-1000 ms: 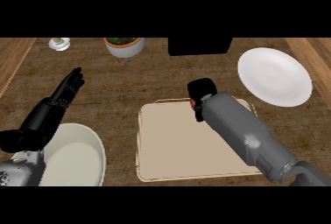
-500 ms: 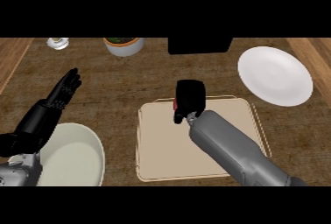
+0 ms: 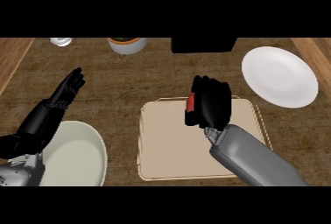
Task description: Pick the bell pepper from the tray and place it in the plate
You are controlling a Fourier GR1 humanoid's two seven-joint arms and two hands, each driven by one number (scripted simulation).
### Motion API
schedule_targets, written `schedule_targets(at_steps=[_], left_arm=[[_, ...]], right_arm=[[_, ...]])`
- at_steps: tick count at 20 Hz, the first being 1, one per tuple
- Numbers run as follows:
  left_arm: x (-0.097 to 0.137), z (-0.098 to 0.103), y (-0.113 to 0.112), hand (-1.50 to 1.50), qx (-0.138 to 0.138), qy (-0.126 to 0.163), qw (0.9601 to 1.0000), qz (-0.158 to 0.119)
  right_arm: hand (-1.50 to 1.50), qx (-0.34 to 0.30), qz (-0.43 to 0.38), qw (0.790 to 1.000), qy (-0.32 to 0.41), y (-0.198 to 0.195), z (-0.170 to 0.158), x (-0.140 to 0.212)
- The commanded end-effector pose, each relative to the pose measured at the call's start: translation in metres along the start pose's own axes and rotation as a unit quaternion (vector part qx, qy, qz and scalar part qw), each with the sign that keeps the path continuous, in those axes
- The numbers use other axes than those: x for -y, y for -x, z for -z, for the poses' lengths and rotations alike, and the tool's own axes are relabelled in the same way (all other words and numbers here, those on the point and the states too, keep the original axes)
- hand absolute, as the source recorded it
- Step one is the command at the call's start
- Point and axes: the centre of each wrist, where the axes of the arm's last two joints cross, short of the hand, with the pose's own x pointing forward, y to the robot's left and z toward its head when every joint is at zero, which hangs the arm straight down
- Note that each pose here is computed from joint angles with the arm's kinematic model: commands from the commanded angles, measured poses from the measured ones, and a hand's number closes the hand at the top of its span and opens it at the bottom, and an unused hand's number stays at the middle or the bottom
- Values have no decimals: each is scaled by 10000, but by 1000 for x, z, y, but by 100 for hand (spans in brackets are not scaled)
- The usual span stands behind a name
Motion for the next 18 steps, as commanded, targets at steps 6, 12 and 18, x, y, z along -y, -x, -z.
schedule_targets(at_steps=[6,12,18], left_arm=[[8,15,12,0,25,122,9999,-89],[17,15,9,0,91,176,9998,-22],[22,20,6,0,99,163,9998,29]], right_arm=[[150,-891,-1,9935,706,59,27,51],[150,-1137,313,9902,746,98,53,41],[150,-1321,632,9806,1301,167,94,23]])
